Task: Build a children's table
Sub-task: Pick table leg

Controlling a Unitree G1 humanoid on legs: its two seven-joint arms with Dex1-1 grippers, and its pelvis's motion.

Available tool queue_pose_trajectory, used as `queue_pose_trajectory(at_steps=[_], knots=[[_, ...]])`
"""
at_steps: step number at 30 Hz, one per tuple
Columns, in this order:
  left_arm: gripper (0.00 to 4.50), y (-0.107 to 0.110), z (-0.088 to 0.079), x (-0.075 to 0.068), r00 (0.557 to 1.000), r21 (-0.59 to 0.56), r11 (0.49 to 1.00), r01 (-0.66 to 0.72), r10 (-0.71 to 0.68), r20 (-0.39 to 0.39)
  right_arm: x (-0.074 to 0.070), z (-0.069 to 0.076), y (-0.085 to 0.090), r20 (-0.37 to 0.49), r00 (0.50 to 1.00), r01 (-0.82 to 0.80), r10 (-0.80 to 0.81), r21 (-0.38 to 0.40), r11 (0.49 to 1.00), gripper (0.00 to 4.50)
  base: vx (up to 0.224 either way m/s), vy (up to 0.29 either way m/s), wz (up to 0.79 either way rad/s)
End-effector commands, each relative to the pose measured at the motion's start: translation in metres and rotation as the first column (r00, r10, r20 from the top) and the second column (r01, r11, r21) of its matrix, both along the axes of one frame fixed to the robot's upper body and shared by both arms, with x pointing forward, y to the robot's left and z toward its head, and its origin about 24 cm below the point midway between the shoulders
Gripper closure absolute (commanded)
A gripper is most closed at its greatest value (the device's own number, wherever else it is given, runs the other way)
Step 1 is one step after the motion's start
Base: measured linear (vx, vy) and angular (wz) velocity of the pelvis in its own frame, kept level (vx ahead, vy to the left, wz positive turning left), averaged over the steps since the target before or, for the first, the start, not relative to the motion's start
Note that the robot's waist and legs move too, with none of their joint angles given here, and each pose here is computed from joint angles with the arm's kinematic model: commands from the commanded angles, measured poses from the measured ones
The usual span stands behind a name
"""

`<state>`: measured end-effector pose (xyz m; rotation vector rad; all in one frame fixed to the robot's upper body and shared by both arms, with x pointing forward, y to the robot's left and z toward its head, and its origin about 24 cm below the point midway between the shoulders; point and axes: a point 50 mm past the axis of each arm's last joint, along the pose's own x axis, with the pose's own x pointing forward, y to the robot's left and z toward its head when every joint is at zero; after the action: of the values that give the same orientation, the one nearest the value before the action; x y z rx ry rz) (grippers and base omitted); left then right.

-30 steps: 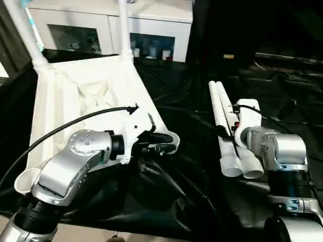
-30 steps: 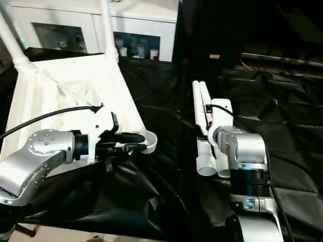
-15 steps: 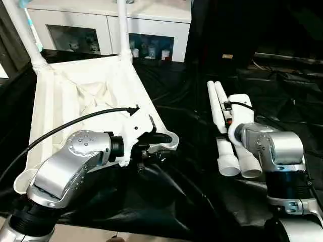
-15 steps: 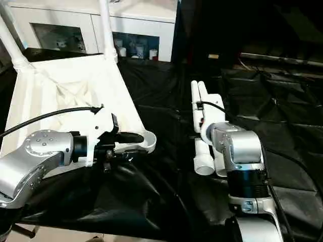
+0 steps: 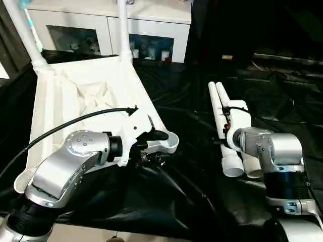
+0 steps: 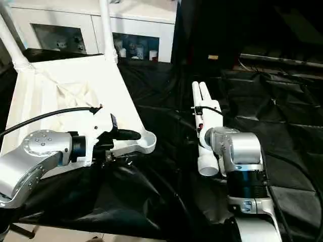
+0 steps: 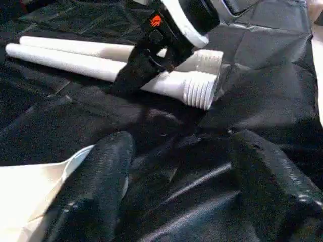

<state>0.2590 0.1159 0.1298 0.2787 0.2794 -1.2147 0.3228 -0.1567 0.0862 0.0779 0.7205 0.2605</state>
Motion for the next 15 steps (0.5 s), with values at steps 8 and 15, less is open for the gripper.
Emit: queue_pose_trajectory(at_steps=[8,15], knots=[[0.09,0.0,0.001,-0.003,1.0,0.017,1.0,0.012,-0.013,0.009,0.0,0.008,0.008,0.049,0.998,-0.036,0.034,0.038,0.999,0.0,0.0,0.0,0.0],[0.09,0.0,0.001,-0.004,1.0,0.02,1.0,0.016,-0.016,0.004,0.011,0.007,-0.007,0.064,0.991,0.114,-0.114,0.005,0.994,0.0,0.0,0.0,0.0]])
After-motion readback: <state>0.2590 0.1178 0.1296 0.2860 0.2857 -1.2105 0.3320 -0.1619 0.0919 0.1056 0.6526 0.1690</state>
